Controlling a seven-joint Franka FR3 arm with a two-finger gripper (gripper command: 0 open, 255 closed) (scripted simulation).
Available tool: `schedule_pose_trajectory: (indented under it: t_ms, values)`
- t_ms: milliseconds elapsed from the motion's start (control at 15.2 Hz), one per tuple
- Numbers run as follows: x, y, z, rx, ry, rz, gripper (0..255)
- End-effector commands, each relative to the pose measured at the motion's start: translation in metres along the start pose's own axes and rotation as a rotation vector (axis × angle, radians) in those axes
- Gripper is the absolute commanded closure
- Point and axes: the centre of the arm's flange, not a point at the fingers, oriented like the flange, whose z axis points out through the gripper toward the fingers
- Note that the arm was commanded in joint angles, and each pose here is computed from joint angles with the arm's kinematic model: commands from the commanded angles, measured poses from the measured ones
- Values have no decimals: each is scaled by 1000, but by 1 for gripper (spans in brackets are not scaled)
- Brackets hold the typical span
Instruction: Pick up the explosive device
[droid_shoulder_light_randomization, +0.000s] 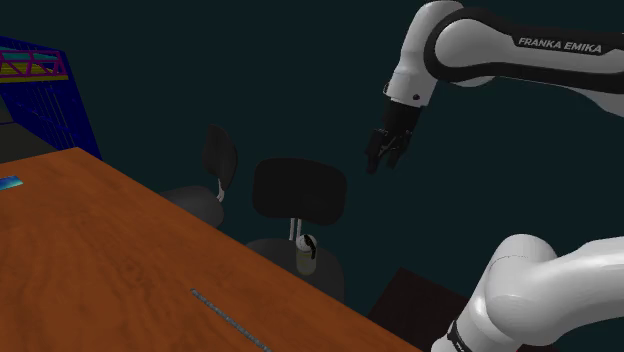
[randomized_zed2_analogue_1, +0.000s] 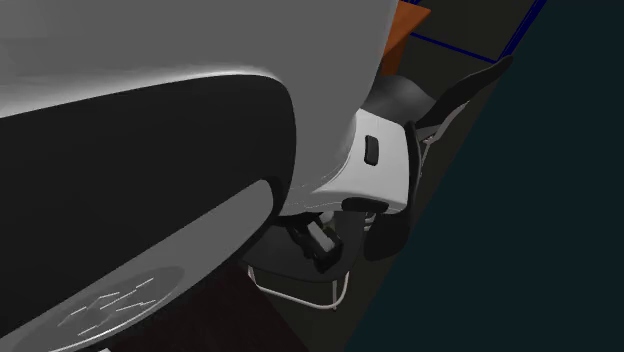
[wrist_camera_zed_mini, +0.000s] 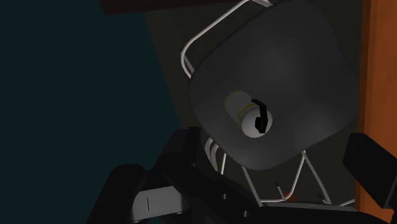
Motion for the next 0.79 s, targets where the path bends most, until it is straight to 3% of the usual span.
schedule_pose_trajectory:
  t_ms: [0,726]
  values:
    - [0,0,0,0,0,0,0]
    - [45,-31,134,-9,15,72,0]
